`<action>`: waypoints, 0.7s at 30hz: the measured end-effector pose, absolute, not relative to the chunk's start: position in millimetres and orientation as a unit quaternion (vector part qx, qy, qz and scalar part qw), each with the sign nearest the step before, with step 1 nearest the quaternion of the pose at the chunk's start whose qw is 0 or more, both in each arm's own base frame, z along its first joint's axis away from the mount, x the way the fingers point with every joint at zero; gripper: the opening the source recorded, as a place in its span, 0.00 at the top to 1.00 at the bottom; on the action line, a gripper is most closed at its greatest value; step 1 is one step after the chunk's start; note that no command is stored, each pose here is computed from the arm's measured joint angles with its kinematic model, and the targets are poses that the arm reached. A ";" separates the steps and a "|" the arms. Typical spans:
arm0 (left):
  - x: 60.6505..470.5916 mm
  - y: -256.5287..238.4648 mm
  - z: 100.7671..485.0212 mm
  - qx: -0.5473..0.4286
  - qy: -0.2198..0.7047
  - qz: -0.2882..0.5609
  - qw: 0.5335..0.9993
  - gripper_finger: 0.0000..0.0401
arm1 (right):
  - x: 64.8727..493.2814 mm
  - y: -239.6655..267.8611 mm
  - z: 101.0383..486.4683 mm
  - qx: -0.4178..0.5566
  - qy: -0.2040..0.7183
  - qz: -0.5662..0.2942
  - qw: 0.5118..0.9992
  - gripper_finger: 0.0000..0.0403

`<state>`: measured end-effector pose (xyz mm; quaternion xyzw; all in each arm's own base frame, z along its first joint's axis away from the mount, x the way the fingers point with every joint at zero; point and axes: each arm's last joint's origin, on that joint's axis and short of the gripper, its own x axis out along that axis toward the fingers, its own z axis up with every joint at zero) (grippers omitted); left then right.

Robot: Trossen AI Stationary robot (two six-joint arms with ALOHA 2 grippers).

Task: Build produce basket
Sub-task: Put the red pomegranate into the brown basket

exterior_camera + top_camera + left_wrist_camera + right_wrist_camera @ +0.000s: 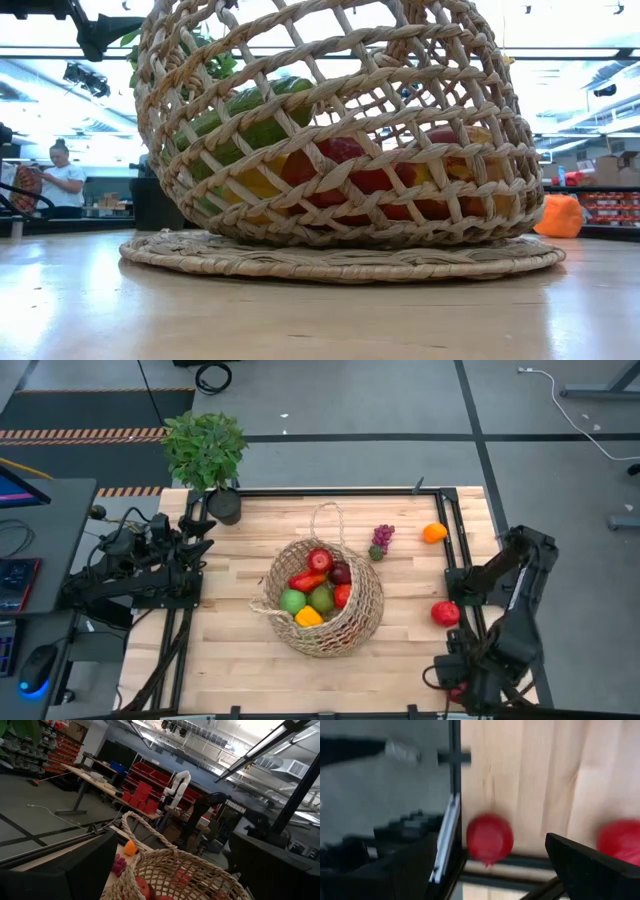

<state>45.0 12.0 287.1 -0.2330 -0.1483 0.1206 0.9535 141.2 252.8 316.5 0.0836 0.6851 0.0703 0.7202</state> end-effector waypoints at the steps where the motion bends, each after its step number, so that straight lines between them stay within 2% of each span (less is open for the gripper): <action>1: 45.0 12.0 287.1 -0.233 -0.148 0.121 0.953 0.03 | 141.0 252.9 307.3 0.084 0.697 0.070 0.709 0.07; 8: 45.0 12.0 287.1 -0.233 -0.148 0.121 0.953 0.03 | 142.1 249.0 266.5 0.091 0.738 0.067 0.665 0.02; 21: 45.0 12.0 287.1 -0.233 -0.148 0.121 0.953 0.03 | 125.1 257.5 224.6 0.072 0.705 0.079 0.701 0.01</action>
